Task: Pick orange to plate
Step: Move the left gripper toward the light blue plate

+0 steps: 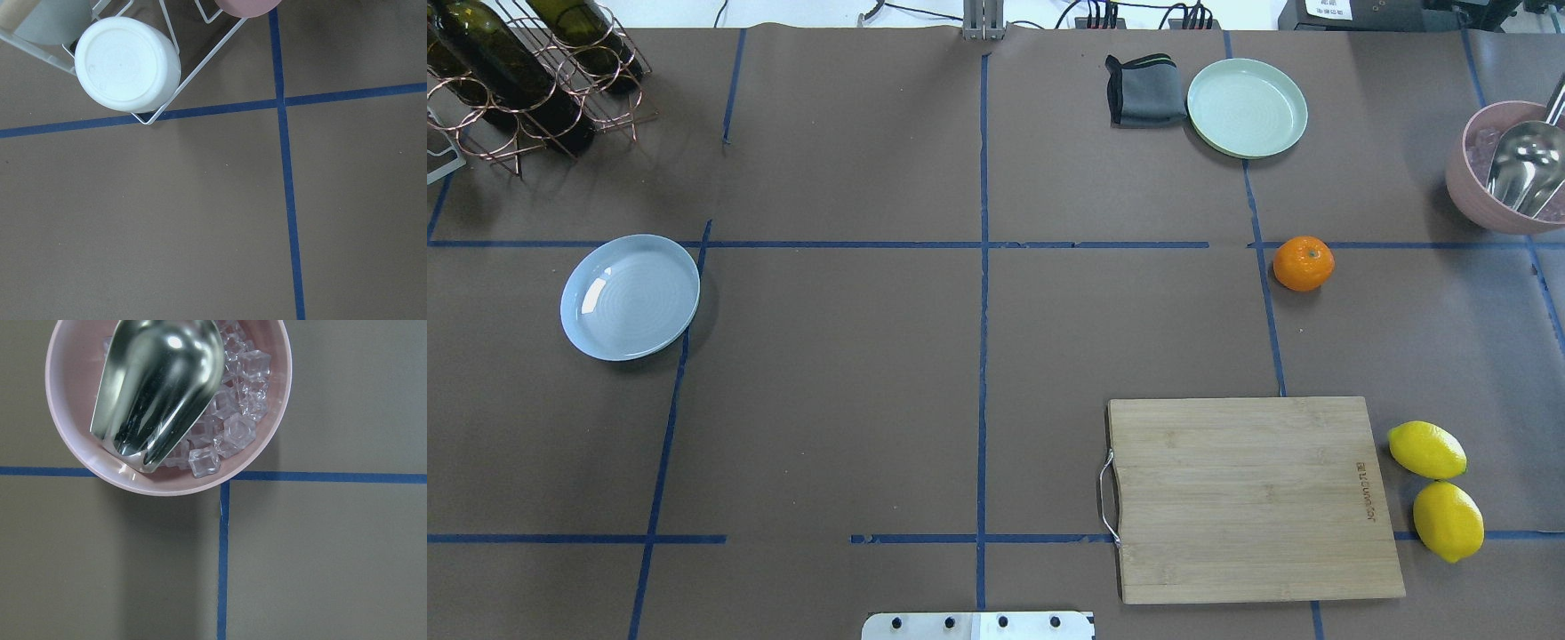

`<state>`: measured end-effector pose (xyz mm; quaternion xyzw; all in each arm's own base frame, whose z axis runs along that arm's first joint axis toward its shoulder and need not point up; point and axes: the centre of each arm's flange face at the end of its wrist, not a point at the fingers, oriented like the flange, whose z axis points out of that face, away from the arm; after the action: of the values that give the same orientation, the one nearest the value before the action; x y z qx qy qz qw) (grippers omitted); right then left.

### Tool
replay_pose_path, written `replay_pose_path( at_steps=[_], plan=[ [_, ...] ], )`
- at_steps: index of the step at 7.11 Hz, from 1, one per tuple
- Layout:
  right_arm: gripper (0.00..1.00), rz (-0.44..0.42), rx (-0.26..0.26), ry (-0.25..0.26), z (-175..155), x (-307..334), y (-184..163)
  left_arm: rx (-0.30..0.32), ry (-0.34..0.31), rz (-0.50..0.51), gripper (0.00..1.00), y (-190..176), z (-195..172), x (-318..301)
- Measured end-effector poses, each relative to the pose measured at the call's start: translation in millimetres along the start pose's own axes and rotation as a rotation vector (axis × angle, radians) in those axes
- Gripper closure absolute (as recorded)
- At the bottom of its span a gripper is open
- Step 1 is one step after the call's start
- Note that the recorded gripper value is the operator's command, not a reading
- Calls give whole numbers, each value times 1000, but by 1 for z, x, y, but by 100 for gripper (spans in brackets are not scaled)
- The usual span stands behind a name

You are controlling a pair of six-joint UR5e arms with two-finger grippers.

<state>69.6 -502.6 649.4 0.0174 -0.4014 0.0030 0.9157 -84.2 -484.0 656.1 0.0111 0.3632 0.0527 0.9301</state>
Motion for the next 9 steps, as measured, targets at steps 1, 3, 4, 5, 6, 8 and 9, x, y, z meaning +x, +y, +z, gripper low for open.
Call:
replay_pose_path(
  at_steps=[1,3,4,5,6,8,9],
  plan=[
    [0,0,1,0,0,0,0,4,0,-2,0,0,-2,-1],
    [0,-3,4,0,-1,-1,-1,36,-1,18,0,-8,-12,3],
    [0,-11,12,-2,-4,-4,-3,81,-4,61,0,-17,-21,11],
    [0,-28,26,-5,-9,-12,-7,135,-12,121,0,-28,-31,25],
    [0,-44,40,-7,-16,-21,-10,170,-11,172,0,-40,-35,43],
    [0,-104,57,-13,-24,-54,-26,194,52,231,0,-57,-29,83],
    [0,-135,52,-17,-21,-70,-33,197,84,271,0,-66,-22,107]
  ],
)
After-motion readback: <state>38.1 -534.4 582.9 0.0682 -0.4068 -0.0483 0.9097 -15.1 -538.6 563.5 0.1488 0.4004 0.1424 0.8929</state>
